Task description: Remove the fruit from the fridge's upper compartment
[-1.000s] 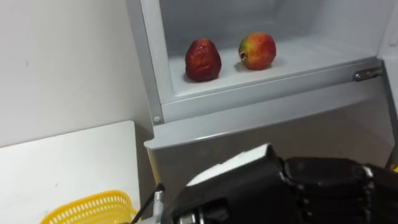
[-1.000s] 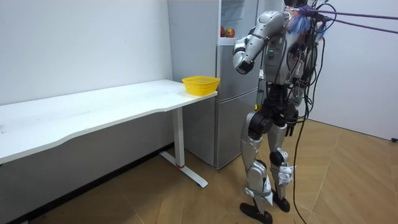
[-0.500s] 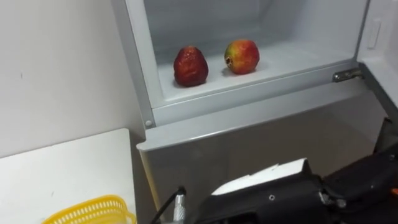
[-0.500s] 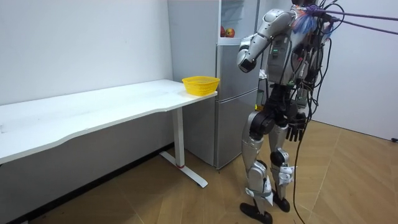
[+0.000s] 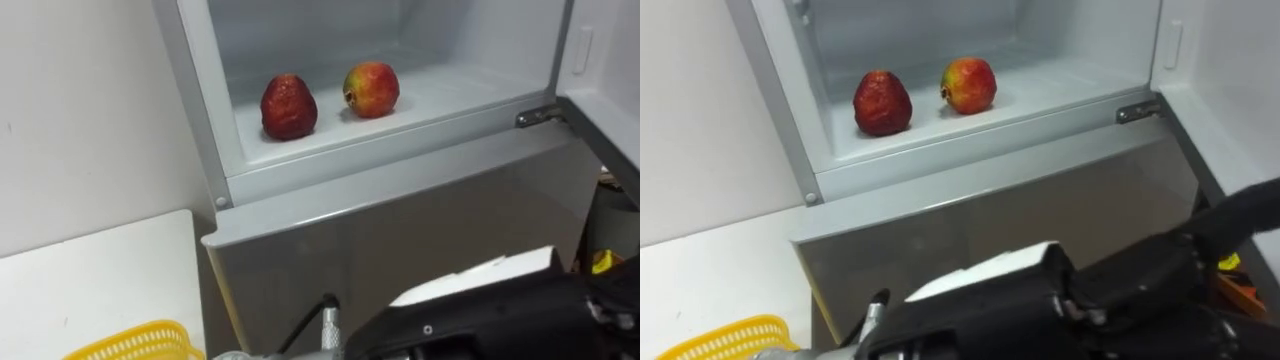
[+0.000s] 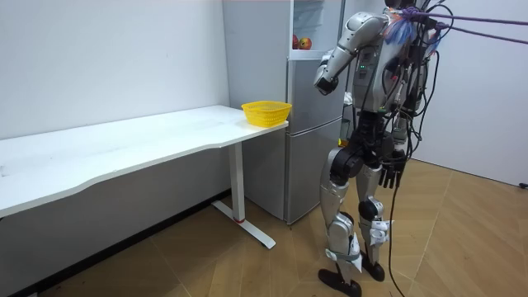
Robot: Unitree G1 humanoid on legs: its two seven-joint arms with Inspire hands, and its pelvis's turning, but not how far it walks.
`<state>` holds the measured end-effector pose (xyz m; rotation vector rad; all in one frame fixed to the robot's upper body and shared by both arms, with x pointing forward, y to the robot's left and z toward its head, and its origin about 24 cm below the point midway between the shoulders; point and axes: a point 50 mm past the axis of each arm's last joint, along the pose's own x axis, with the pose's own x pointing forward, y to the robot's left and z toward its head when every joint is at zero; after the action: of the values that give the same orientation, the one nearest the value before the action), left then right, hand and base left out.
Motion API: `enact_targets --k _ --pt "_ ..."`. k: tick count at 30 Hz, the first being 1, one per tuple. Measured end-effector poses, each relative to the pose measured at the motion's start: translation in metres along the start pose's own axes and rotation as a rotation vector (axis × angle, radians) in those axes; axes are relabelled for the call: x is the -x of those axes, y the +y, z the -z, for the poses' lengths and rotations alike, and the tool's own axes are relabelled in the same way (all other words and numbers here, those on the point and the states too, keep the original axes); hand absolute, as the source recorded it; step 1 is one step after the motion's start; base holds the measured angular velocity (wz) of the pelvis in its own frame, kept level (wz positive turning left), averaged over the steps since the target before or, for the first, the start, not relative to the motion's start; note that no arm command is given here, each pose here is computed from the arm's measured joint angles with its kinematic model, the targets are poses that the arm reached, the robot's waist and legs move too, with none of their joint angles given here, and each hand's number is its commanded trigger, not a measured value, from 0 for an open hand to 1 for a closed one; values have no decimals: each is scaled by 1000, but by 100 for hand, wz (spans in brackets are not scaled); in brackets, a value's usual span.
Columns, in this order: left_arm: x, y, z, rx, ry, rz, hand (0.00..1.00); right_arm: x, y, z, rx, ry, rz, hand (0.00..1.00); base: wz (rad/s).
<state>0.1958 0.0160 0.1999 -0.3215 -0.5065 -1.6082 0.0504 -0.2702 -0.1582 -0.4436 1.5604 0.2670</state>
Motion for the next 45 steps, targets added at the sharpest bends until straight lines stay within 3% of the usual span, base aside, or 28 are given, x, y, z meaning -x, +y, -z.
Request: enact_targets --k 12,25,36,42,45 --pt "-27 -1 -2 3 -35 74 0 1 -4 -10 22 -21 18 0 -3" --pt "-43 0 11 64 -22 105 0 1 -4 -12 37 -23 24 0 2" --pt "-45 2 15 79 -20 52 0 1 -3 -11 10 -24 29 0 -1" --pt "-31 13 22 72 19 -35 0 0 -2 -4 -3 -5 38 0 -8" --pt "-8 22 21 -20 89 -155 0 -1 1 3 -46 3 32 0 -7"
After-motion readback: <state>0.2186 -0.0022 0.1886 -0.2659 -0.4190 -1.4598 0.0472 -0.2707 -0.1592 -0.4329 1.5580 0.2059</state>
